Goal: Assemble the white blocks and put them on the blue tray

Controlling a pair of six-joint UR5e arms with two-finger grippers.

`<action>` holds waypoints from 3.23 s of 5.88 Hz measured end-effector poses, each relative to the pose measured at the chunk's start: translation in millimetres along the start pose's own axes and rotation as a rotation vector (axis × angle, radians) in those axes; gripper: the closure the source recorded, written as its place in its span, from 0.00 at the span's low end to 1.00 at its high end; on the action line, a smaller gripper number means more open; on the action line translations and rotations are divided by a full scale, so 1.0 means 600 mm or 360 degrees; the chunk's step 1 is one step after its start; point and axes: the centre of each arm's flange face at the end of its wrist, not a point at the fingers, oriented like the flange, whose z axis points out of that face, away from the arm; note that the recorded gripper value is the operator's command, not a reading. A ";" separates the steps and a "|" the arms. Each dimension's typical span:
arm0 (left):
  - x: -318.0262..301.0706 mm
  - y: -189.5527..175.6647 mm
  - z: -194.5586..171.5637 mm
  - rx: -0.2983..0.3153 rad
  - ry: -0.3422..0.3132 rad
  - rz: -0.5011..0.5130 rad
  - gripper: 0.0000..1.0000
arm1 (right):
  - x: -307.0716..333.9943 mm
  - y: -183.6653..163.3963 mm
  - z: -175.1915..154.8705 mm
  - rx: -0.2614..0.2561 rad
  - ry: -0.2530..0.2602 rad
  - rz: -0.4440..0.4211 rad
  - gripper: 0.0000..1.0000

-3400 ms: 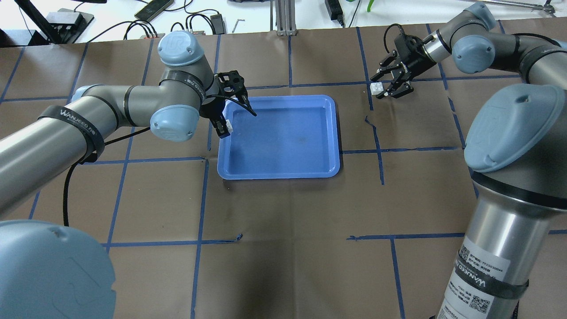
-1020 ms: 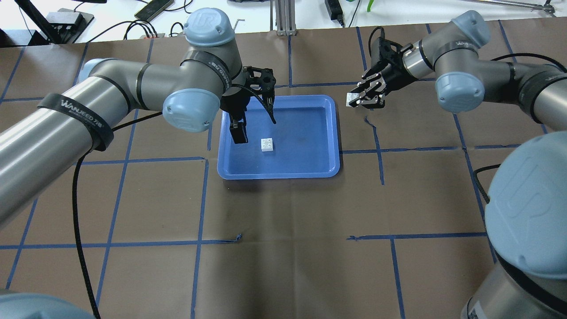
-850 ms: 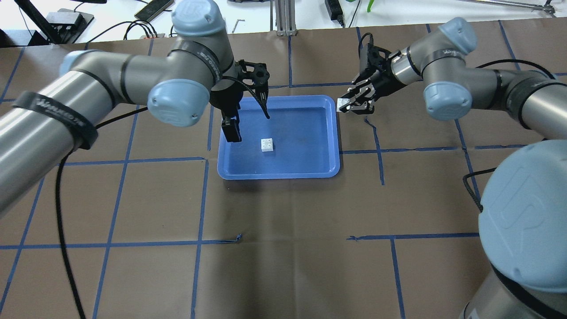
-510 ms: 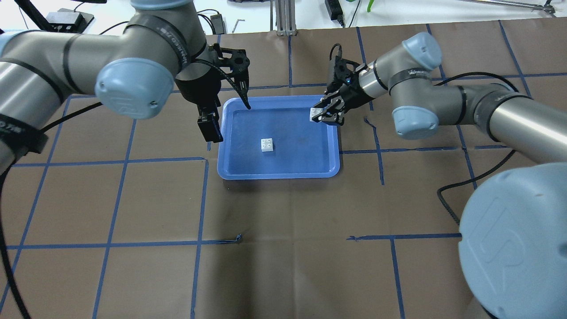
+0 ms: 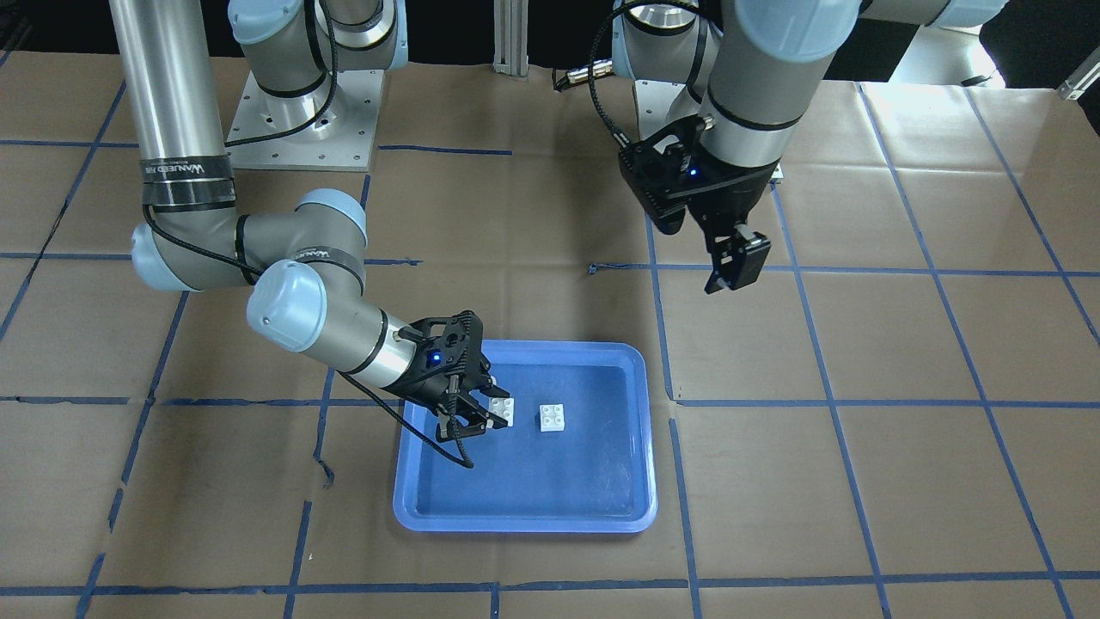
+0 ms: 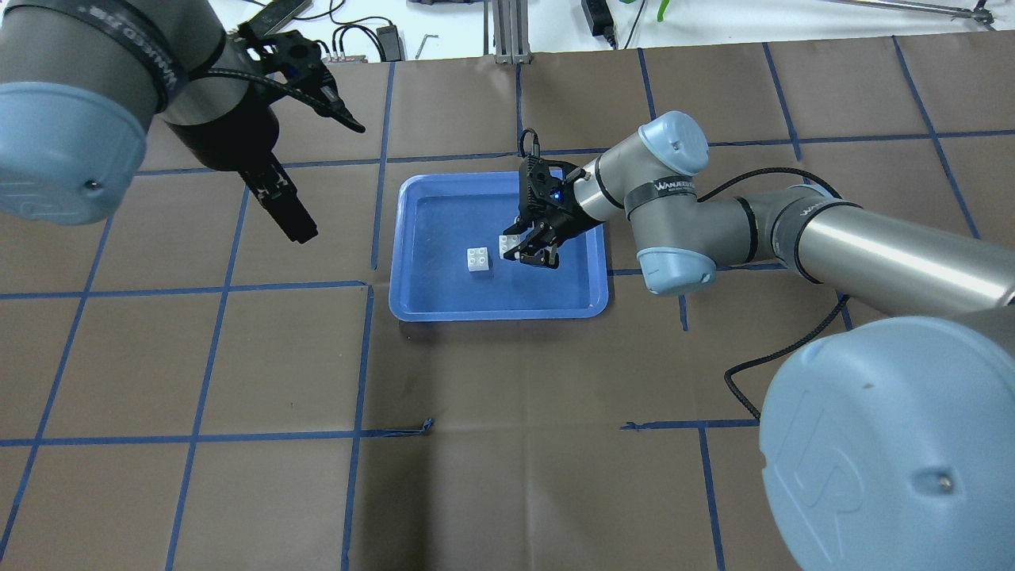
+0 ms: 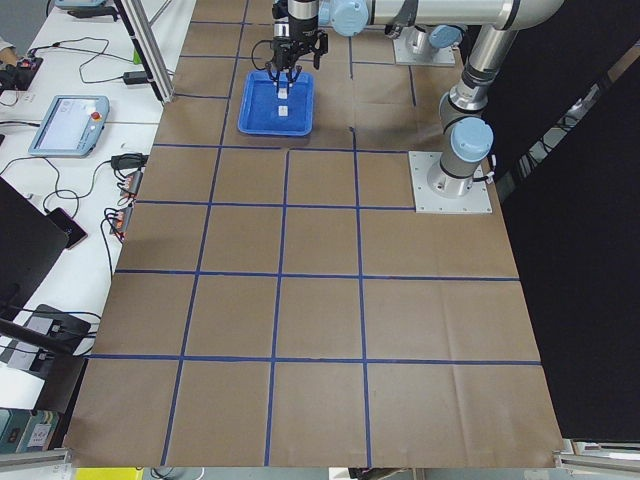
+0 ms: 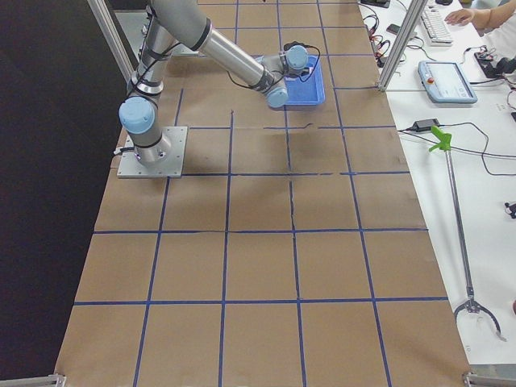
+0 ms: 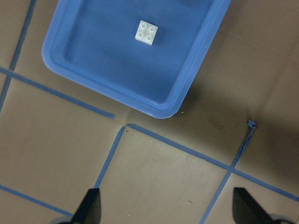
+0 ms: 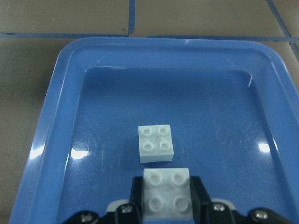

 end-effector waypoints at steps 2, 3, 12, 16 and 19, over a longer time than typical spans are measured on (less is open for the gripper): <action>0.005 0.019 -0.029 0.0047 -0.0036 -0.0719 0.01 | -0.020 0.007 0.039 0.0001 -0.0027 -0.0036 0.69; 0.008 0.021 -0.036 0.0071 -0.0035 -0.1048 0.01 | -0.028 0.001 0.051 0.0001 -0.0045 -0.0047 0.69; 0.015 0.027 -0.050 0.0106 -0.0037 -0.1507 0.01 | -0.014 0.005 0.049 0.0005 0.0000 -0.0040 0.72; 0.016 0.027 -0.051 0.0109 -0.0035 -0.1507 0.01 | -0.003 0.006 0.054 0.0024 0.0047 0.0017 0.72; 0.017 0.027 -0.053 0.0112 -0.0034 -0.1506 0.01 | -0.005 0.003 0.057 0.0042 0.0040 0.0026 0.72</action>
